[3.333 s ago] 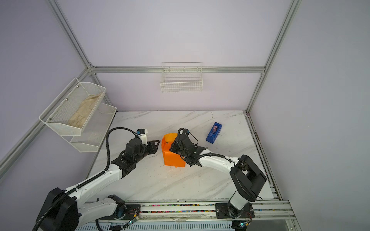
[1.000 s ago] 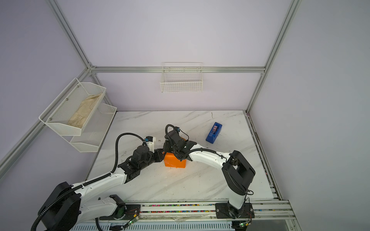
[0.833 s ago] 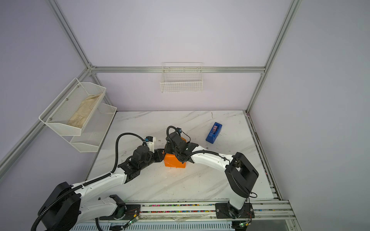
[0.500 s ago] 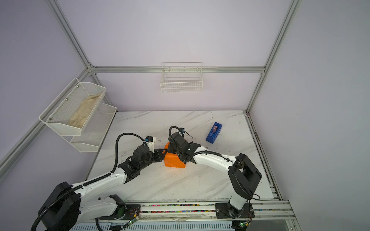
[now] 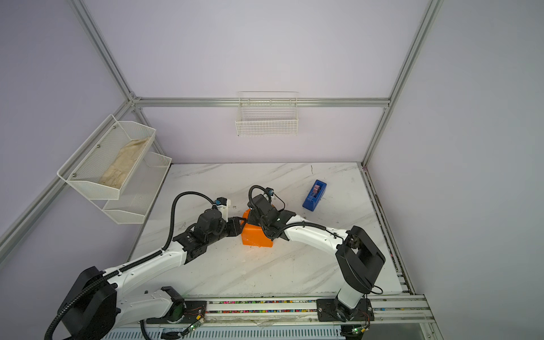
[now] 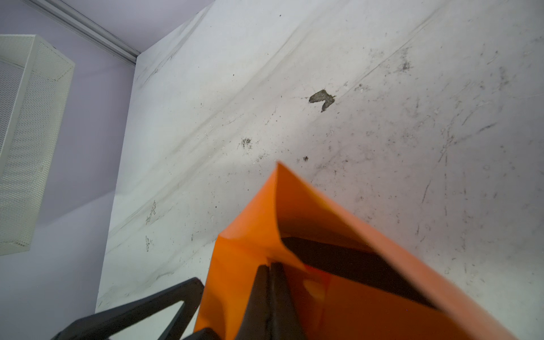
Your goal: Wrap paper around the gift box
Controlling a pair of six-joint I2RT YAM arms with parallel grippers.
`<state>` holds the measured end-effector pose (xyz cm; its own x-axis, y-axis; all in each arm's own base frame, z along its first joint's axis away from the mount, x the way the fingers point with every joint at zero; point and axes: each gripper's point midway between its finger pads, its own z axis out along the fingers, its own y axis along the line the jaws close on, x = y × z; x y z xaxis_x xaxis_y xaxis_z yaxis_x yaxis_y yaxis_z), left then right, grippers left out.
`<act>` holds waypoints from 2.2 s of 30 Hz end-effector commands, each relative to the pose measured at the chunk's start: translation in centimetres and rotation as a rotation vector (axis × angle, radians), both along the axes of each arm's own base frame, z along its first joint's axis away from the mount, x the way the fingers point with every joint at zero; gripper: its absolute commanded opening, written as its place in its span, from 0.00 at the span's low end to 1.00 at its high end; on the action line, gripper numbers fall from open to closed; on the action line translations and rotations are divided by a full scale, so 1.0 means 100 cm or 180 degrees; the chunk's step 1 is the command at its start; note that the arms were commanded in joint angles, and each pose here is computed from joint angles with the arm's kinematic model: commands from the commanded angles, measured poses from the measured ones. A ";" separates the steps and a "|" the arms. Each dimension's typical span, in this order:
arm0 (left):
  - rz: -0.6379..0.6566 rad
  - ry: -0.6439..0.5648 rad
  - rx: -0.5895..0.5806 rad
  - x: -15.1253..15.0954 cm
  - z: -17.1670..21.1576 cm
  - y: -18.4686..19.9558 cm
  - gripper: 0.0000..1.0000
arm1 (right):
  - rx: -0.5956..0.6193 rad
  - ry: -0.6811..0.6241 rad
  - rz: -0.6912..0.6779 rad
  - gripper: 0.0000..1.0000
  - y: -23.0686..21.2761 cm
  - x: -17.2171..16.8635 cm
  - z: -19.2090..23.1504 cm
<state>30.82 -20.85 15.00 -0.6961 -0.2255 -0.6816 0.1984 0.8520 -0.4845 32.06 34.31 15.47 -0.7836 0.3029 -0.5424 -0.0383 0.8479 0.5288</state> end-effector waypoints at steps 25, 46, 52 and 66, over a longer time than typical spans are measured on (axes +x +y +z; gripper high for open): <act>-0.0730 0.0985 -0.0313 -0.003 -0.040 -0.017 0.57 | -0.0444 0.0224 -0.0113 0.00 -0.030 -0.010 -0.019; -0.0694 0.1179 -0.0314 -0.009 -0.061 -0.011 0.57 | -0.0271 0.0004 0.0026 0.00 -0.028 -0.008 0.035; -0.0695 0.1188 -0.0313 -0.010 -0.062 -0.011 0.57 | 0.0094 0.0137 0.0423 0.00 0.013 -0.014 0.023; -0.0686 0.1198 -0.0303 -0.010 -0.062 -0.010 0.57 | -0.0626 0.0054 -0.0317 0.00 -0.060 -0.007 0.032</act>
<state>31.90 -23.03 12.90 -0.8799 -0.1396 -0.4542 0.2352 0.7026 -0.6716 31.27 31.22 15.83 -0.8091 0.2473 -0.5330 0.0028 0.9088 0.4173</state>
